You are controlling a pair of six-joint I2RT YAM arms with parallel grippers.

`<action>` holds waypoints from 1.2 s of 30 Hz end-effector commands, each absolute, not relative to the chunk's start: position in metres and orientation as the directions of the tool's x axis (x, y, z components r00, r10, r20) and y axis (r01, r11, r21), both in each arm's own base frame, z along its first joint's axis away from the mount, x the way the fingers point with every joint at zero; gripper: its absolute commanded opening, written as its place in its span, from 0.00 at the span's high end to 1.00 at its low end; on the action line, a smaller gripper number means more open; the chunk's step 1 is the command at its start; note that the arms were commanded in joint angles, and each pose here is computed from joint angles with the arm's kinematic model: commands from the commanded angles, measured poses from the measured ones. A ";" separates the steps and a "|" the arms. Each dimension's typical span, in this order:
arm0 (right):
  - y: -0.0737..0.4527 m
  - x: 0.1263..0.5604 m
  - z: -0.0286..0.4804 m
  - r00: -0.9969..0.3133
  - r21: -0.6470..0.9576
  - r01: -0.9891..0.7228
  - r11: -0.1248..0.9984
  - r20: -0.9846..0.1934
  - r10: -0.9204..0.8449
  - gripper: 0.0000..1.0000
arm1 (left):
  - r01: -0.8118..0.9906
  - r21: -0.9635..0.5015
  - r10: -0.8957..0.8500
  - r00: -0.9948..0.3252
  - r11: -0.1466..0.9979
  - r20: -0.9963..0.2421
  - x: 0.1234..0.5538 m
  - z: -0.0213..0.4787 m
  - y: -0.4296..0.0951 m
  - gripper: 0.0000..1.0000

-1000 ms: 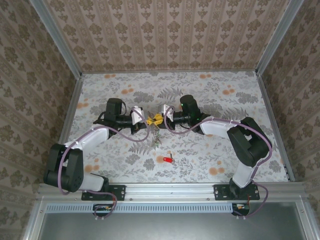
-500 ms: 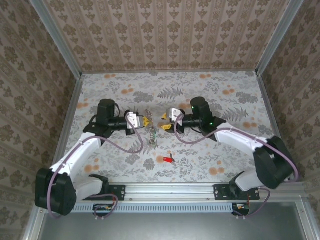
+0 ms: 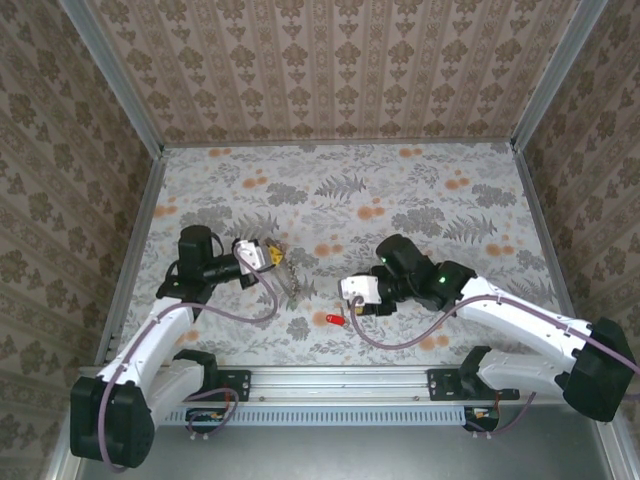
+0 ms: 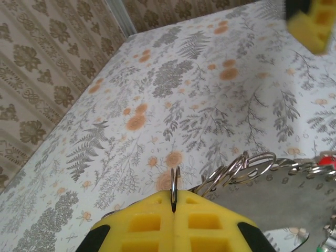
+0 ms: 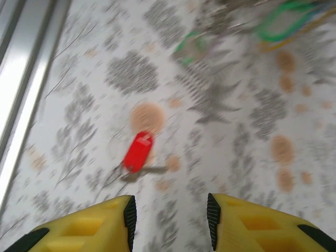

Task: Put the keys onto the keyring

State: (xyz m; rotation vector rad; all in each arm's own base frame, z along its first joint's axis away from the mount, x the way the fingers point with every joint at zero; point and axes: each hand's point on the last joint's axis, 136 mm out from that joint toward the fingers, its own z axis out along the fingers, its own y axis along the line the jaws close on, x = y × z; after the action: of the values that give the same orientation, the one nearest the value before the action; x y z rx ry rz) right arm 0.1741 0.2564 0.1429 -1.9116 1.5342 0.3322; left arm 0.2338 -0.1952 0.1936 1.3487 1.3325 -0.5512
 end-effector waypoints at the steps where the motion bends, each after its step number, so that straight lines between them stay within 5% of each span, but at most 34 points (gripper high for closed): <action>1: 0.221 0.149 0.100 0.343 -0.243 -0.933 -0.267 -0.367 -0.865 0.57 | 0.907 0.348 0.308 0.269 0.236 -0.913 0.236 0.210 -0.201 1.00; 10: 0.257 0.170 0.059 0.449 -0.264 -0.887 -0.380 -0.290 -0.845 0.65 | 0.933 0.257 0.304 0.176 0.251 -0.936 0.246 0.194 -0.202 1.00; 18: 0.268 0.183 0.036 0.627 -0.449 -0.731 -0.514 -0.144 -0.766 0.63 | 0.937 0.216 0.349 0.113 0.274 -0.930 0.252 0.185 -0.198 1.00; 36: 0.274 0.177 0.019 0.681 -0.437 -0.690 -0.577 -0.124 -0.721 0.64 | 0.928 0.213 0.367 0.091 0.306 -0.926 0.255 0.179 -0.194 1.00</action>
State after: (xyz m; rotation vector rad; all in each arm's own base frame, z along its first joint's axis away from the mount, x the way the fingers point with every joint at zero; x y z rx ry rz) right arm 0.1792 0.2746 0.0234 -2.4122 1.1157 -0.0887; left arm 0.2505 -0.1943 0.1639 1.2703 1.5136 -0.6580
